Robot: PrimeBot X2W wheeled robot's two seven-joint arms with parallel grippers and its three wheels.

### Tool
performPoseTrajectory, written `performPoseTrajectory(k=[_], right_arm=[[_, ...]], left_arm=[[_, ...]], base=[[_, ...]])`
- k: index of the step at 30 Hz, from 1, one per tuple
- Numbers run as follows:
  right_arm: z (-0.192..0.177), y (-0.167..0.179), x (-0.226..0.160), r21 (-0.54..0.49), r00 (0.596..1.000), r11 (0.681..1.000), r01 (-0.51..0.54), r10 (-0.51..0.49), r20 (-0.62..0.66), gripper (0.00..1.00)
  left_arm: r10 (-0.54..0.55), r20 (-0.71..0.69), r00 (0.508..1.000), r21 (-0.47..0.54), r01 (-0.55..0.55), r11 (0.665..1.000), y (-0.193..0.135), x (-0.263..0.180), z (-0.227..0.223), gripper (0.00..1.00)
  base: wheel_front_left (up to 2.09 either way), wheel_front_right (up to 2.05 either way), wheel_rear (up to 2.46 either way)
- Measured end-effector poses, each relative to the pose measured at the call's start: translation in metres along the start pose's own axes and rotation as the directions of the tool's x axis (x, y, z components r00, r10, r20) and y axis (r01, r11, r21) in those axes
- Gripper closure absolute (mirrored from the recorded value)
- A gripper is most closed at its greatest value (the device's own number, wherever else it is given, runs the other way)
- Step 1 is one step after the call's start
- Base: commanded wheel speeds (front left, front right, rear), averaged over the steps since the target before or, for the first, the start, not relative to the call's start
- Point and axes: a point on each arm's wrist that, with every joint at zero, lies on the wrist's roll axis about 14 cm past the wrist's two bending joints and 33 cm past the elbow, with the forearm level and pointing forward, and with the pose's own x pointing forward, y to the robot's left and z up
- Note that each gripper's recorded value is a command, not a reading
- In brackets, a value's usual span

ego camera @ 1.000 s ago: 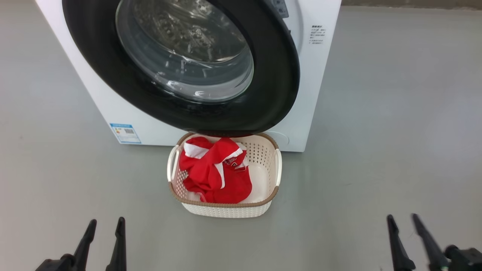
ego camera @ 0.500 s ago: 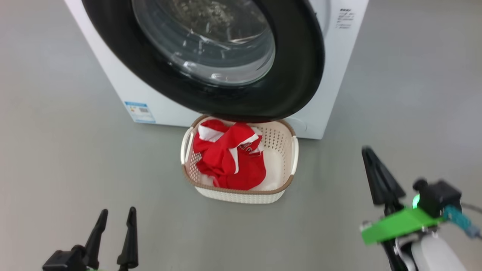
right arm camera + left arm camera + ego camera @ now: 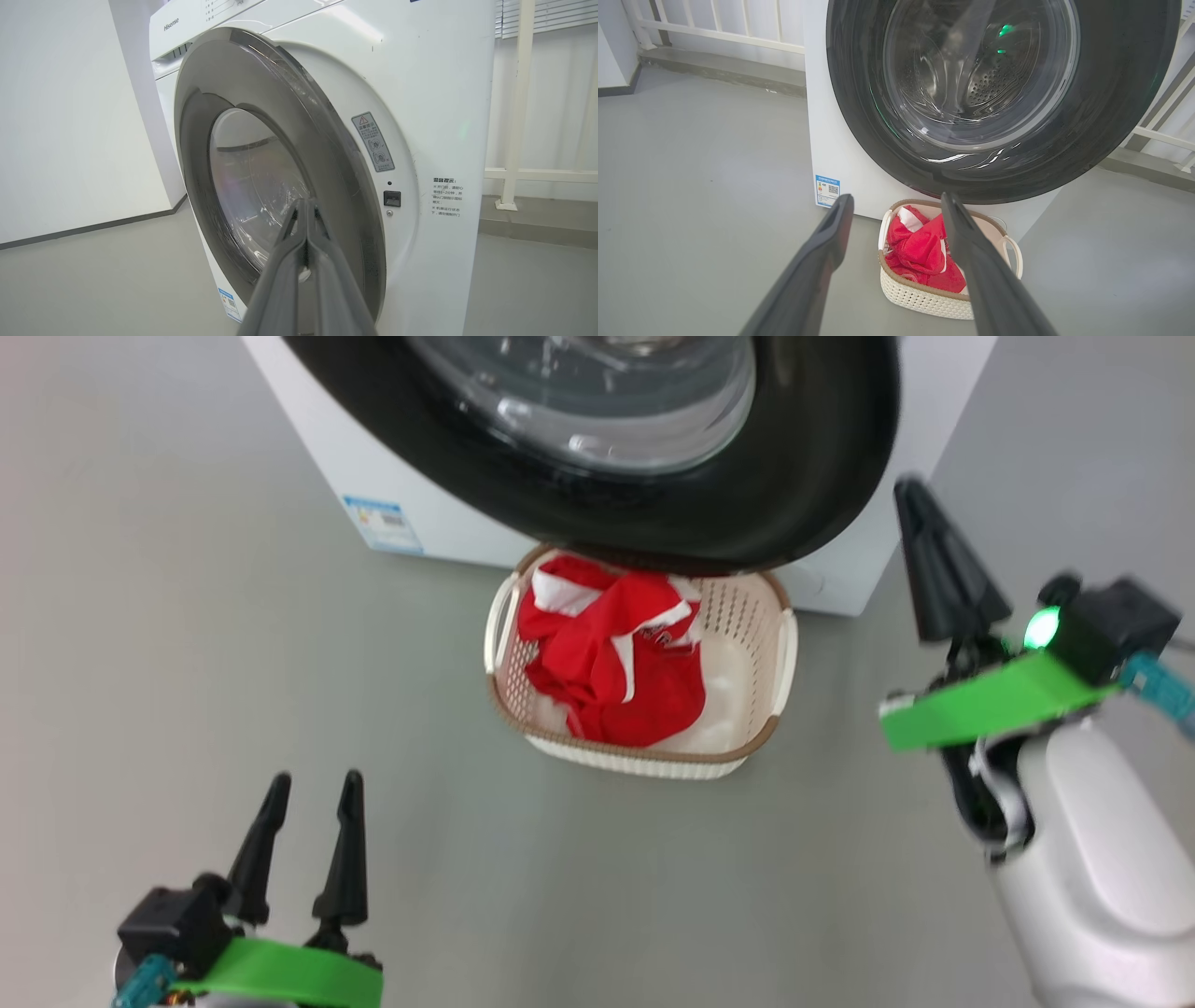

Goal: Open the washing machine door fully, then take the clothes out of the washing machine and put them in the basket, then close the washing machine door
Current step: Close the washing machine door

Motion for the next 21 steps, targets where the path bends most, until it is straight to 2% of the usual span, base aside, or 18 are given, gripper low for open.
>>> performPoseTrajectory(k=[8, 21], right_arm=[[-0.009, -0.006, 0.045, 0.003, 0.999, 1.000, -0.025, 0.025, 0.023, 1.00], [-0.054, -0.021, 0.088, 0.042, 1.000, 0.999, -0.019, 0.019, -0.015, 1.00]], left_arm=[[0.001, -0.003, 1.000, -0.011, -0.001, 1.000, -0.002, 0.023, -0.003, 0.00], [0.022, -0.026, 0.999, -0.024, -0.023, 0.999, 0.004, 0.046, -0.015, 0.00]], base=[[0.00, 0.00, 0.00], [0.00, 0.00, 0.00]])
